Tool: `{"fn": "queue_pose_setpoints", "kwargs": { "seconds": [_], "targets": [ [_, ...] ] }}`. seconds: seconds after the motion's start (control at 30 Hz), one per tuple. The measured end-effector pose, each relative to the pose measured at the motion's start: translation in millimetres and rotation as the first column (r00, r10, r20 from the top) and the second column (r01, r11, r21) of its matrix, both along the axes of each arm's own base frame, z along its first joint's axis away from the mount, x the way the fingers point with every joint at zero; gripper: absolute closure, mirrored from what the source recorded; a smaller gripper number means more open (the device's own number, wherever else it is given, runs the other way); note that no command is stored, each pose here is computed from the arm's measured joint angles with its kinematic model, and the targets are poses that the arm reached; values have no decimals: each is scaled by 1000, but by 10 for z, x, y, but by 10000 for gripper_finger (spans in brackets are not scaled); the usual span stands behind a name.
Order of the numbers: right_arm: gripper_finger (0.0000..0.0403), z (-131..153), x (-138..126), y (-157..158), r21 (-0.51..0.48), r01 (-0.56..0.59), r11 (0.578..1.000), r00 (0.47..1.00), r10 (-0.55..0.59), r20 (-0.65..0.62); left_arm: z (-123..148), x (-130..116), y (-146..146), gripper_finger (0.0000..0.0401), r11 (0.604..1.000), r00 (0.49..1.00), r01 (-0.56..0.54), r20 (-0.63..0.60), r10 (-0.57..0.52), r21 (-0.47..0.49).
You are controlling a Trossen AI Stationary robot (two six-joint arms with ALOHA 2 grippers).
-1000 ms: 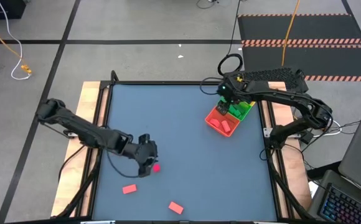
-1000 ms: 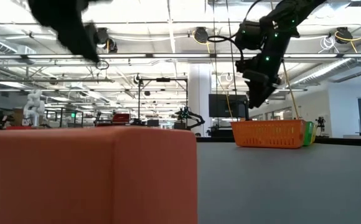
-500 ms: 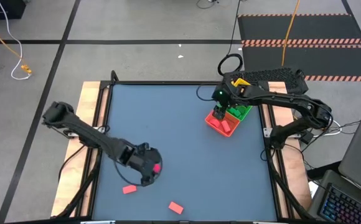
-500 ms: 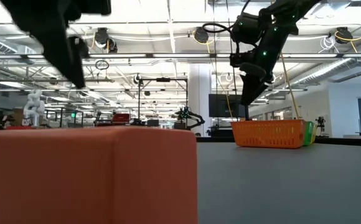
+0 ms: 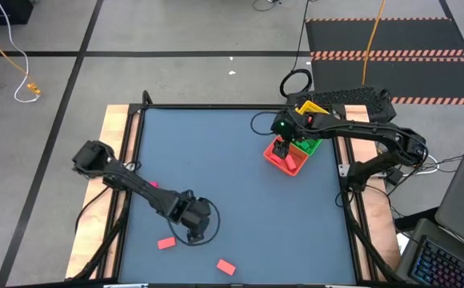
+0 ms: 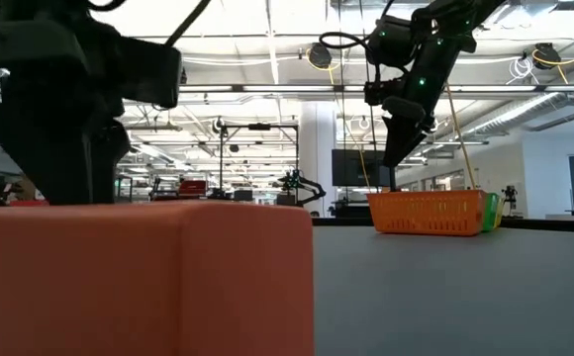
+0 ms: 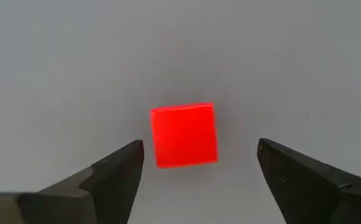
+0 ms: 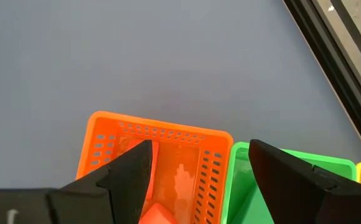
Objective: Sort & place blocks by color
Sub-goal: Put the red block into the yellow bin
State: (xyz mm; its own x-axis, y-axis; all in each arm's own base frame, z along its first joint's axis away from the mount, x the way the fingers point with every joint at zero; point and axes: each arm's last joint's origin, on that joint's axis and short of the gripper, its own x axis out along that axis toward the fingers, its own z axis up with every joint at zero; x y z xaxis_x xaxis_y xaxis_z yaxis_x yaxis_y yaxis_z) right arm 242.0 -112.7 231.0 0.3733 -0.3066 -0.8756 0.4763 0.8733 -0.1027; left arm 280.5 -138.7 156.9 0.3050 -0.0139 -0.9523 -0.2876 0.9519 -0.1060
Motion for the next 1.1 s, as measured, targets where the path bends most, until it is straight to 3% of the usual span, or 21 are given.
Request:
{"fn": "queue_pose_setpoints", "kwargs": {
  "seconds": [0.27, 0.67, 0.93, 1.1],
  "targets": [
    [142, 0, -1, 0, 0, 2, 1000, 1000, -2, 0, -111, 35, 26, 161, 1000, 999, -20, -30, 21, 19],
    [142, 0, -1, -1, 6, 16, 1000, 1000, -16, 4, -88, 116, 67, 265, 1000, 999, -15, 29, 15, 1],
    [142, -2, -4, 1, 9, 15, 1000, 1000, -15, 1, -77, 149, 135, 267, 1000, 999, 18, 37, -19, 22],
    [142, 99, 62, 81, 2, -98, 995, 990, 97, 106, 98, 278, 354, 267, 995, 983, 17, 178, -34, 100]
  ]
}}
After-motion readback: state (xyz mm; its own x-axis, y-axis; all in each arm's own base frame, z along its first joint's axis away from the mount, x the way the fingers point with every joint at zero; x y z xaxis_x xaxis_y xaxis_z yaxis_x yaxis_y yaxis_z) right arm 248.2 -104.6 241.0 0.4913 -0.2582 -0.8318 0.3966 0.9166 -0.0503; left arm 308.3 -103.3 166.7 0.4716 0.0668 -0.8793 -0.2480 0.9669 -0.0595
